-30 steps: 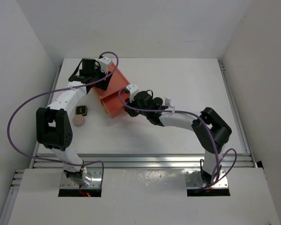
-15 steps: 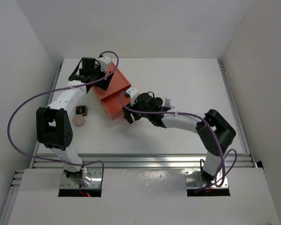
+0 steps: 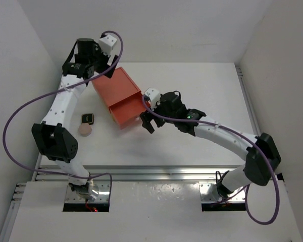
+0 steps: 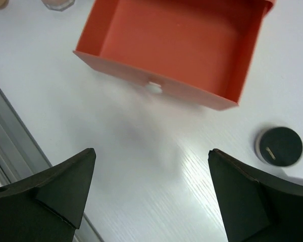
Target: Organize the makeup
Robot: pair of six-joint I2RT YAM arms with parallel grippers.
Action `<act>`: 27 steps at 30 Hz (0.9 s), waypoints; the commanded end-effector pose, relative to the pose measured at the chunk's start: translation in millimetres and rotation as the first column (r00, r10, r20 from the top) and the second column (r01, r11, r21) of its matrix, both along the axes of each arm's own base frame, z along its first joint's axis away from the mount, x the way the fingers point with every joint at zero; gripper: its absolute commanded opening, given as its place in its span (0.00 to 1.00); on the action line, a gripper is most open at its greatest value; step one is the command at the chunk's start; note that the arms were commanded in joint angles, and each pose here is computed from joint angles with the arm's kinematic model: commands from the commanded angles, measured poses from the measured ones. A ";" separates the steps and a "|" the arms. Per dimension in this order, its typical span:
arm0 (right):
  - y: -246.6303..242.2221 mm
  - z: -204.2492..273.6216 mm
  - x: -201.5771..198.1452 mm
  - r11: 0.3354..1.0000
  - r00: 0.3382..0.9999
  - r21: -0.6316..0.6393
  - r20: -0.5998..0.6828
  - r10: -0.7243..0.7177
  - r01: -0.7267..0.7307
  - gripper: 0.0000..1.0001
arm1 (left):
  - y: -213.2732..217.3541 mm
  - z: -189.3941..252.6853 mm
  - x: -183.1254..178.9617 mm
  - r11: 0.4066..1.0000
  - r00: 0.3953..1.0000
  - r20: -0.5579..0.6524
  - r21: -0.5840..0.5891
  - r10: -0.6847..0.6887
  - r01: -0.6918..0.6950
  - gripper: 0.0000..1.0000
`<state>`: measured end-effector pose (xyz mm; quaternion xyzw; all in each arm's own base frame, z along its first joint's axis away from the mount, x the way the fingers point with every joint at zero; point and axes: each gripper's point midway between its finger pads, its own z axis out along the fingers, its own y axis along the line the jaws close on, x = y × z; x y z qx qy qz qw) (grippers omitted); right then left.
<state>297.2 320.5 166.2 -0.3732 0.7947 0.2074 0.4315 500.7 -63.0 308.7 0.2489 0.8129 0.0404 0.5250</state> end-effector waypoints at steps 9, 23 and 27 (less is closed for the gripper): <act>-52.4 6.6 3.0 0.996 0.990 -0.005 -0.111 -0.088 0.088 0.94 | 97.9 5.8 -133.0 0.909 0.895 -0.167 0.123 0.415 -0.398 1.00; -144.3 6.9 65.9 0.893 0.874 -0.167 -0.196 -0.445 0.417 0.93 | 173.8 -78.2 -220.3 0.798 0.715 -0.410 0.054 0.566 -0.601 1.00; -170.6 -10.1 73.7 0.828 0.827 -0.302 -0.173 -0.535 0.473 0.91 | 175.0 -76.1 -218.1 0.801 0.732 -0.376 0.048 0.568 -0.597 1.00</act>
